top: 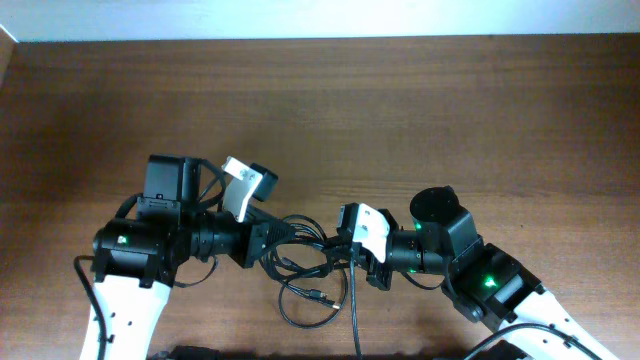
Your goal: Untangle cables
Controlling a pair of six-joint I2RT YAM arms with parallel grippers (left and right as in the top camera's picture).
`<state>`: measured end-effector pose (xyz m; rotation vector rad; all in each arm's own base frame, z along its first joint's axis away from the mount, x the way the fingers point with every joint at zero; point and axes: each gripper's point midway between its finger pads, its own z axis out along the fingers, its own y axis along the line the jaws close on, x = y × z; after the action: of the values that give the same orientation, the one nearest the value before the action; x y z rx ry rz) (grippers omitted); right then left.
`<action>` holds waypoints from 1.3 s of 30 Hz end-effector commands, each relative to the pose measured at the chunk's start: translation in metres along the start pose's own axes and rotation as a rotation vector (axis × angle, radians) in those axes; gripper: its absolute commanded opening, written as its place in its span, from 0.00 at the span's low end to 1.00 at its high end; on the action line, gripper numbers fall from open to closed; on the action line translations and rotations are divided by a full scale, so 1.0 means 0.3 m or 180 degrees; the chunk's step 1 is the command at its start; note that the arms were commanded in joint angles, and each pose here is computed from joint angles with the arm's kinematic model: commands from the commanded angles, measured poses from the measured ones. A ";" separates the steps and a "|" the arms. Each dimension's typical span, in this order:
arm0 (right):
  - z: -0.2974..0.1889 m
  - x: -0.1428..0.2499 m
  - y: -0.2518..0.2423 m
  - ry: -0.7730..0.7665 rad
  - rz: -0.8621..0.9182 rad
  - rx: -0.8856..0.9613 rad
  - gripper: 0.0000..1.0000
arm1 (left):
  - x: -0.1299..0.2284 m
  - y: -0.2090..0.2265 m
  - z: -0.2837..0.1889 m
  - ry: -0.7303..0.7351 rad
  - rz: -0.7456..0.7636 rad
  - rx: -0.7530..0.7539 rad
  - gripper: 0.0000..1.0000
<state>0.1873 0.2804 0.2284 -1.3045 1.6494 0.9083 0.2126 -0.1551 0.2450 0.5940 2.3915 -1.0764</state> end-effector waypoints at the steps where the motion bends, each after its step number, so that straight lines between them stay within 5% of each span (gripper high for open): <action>1: 0.005 0.013 0.024 0.0055 0.0091 -0.0126 0.04 | -0.048 -0.017 -0.005 -0.0167 -0.0152 0.0099 0.00; 7: -0.019 0.179 0.091 0.0686 0.0601 -0.0305 0.04 | -0.125 -0.004 -0.018 -0.0436 -0.0326 0.0081 0.00; 13: -0.023 0.176 0.121 0.0671 0.0653 -0.0461 0.04 | -0.180 0.126 -0.117 -0.0858 -0.1256 -0.0137 0.00; 18: -0.023 0.180 0.122 0.0684 0.0663 -0.0463 0.05 | -0.178 0.150 -0.135 -0.0910 -0.1335 -0.0191 0.00; 19: -0.022 0.177 0.120 0.0674 0.0654 -0.0459 0.13 | -0.178 0.150 -0.135 -0.0910 -0.1335 -0.0190 0.00; 20: -0.021 0.174 0.116 0.0660 0.0638 -0.0444 0.53 | -0.169 0.145 -0.132 -0.0875 -0.1350 -0.0174 0.00; 21: -0.021 0.172 0.115 0.0651 0.0629 -0.0440 0.69 | -0.167 0.140 -0.129 -0.0858 -0.1294 -0.0159 0.00; 22: -0.018 0.163 0.110 0.0617 0.0600 -0.0428 0.99 | -0.166 0.120 -0.124 -0.0826 -0.1144 -0.0078 0.00; 29: -0.006 0.125 -0.038 0.0509 0.0288 0.0294 0.99 | -0.070 0.070 -0.095 -0.0465 -0.0820 0.0049 0.00; 39: 0.063 0.174 0.007 0.0596 0.0491 -0.0180 0.99 | -0.085 -0.002 -0.102 -0.0515 -0.0647 0.0448 0.00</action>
<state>0.1878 0.2739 0.1705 -1.3270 1.9253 0.9084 0.2292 -0.1322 0.2696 0.2589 2.3242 -1.2926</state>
